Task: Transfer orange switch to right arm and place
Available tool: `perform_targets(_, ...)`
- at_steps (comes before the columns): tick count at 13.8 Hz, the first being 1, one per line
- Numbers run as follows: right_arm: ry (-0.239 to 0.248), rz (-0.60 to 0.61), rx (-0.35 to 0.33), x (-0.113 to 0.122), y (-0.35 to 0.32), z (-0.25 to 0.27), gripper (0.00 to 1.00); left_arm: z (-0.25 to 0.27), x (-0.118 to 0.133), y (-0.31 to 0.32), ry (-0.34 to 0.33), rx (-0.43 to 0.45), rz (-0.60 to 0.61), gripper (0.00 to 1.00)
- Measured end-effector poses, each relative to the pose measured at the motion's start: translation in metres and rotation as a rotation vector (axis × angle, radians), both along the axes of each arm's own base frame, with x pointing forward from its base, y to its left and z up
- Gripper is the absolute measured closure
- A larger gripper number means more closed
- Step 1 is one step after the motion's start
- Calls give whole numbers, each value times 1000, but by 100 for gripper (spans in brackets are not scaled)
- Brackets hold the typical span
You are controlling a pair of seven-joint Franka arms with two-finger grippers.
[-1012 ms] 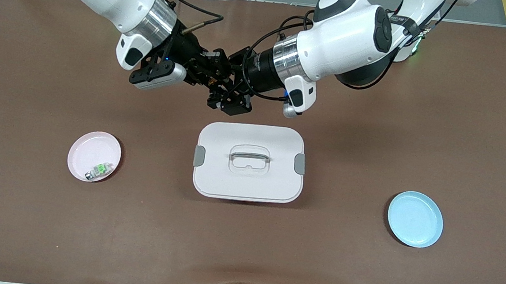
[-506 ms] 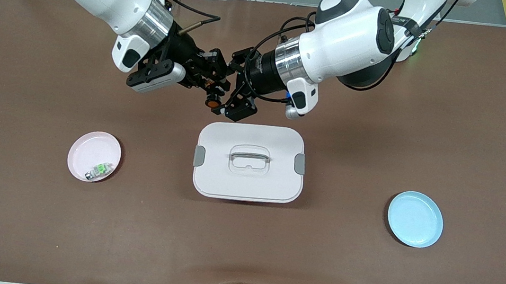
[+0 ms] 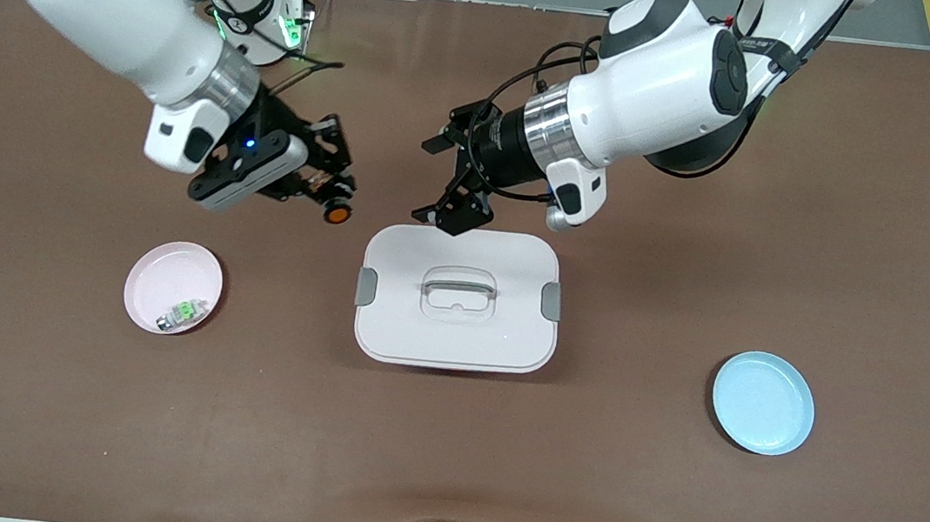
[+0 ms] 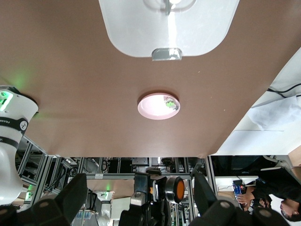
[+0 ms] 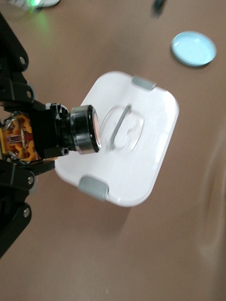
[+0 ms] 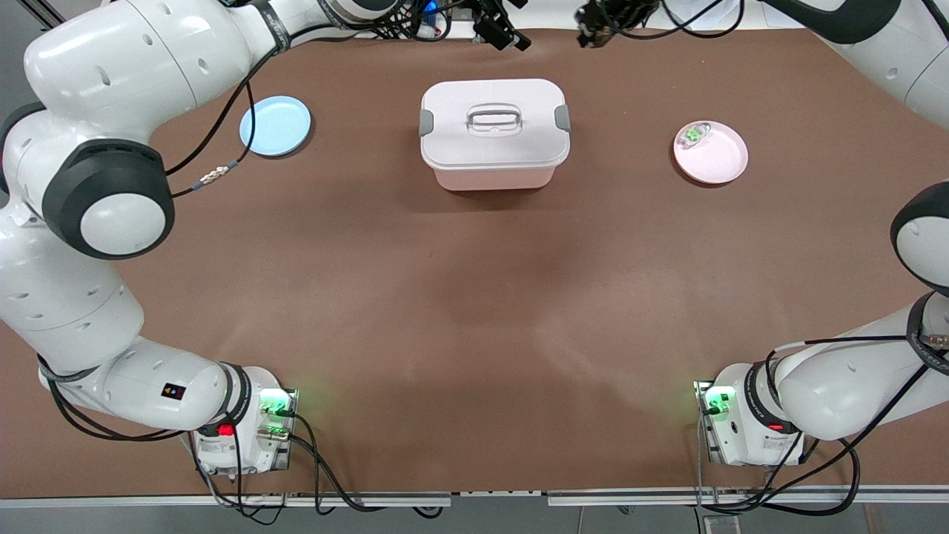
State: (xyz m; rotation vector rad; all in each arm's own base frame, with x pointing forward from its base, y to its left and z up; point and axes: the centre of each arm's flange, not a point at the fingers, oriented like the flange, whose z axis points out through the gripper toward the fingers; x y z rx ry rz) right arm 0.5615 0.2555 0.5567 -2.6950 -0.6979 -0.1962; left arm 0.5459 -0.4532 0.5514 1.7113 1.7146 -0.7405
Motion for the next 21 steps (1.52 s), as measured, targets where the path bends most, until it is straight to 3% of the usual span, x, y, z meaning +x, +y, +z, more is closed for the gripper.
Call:
perform_targets(2, -51, 152, -129, 11, -29, -13, 58, -15, 8, 15, 0, 35, -31, 0)
perform_targets(4, -63, 267, -203, 21, -54, -26, 58, -34, 16, 33, 5, 68, -70, 0)
perform_targets(11, -57, 553, -305, 53, -162, -96, 58, -114, 36, 121, -81, 234, -259, 0)
perform_targets(13, -79, 607, -334, 56, -182, -120, 58, -126, 38, 166, -156, 271, -350, 0)
perform_targets(17, -143, 725, -358, 63, -247, -180, 58, -143, 18, 245, -336, 390, -599, 0)
perform_targets(21, -149, 832, -360, 55, -317, -228, 58, -137, 0, 292, -566, 479, -939, 0)
